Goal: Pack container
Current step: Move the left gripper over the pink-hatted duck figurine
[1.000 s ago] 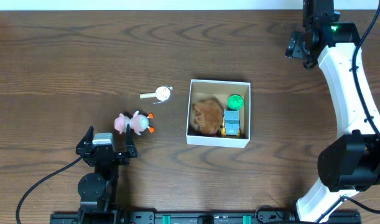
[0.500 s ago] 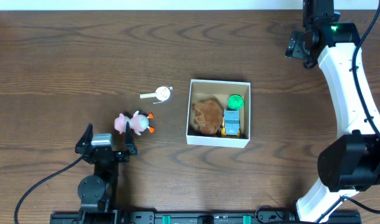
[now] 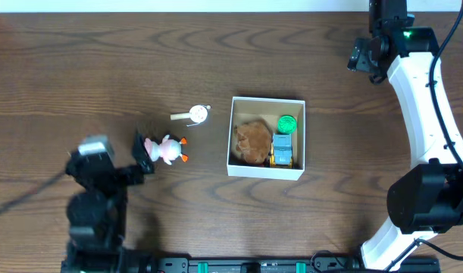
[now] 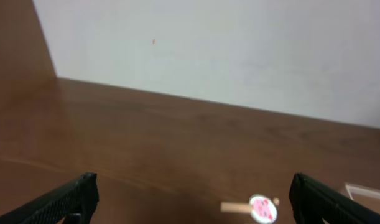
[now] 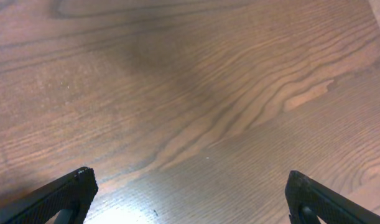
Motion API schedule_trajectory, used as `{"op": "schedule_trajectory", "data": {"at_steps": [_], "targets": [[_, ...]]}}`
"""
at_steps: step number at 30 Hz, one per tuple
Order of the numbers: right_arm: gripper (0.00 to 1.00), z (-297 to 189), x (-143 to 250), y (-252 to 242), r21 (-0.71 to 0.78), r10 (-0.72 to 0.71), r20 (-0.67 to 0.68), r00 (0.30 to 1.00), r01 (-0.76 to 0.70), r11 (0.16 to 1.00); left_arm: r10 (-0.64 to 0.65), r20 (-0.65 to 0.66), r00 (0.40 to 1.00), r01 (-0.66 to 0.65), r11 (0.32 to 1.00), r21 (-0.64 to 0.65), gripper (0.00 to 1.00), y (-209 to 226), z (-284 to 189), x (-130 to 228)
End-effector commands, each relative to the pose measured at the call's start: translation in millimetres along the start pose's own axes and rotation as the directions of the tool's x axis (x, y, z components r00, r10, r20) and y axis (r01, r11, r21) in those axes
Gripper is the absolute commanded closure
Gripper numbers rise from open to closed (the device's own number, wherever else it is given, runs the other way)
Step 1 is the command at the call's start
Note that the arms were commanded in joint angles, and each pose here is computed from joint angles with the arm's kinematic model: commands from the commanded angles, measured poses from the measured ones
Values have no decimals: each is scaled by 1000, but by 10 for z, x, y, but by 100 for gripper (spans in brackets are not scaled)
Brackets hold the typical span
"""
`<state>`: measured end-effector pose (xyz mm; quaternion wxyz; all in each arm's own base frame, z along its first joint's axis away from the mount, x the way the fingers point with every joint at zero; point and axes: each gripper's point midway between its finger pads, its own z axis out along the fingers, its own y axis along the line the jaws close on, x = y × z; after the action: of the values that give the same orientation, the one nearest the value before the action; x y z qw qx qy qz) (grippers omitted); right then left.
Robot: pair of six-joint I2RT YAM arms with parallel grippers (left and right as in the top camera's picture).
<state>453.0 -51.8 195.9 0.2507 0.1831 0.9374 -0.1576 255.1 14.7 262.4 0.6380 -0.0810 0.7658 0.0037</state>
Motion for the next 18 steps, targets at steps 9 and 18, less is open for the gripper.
{"op": "schedule_trajectory", "data": {"at_steps": [9,18], "targets": [[1,-91,-76,-27,-3,4,28,1000,-4,1000,17,-292,956,-47,994,-97,2,-138,1258,-424],[1,-91,-76,-27,-3,4,28,1000,-4,1000,-29,-507,861,47,999,22,2,-468,1875,284]]}}
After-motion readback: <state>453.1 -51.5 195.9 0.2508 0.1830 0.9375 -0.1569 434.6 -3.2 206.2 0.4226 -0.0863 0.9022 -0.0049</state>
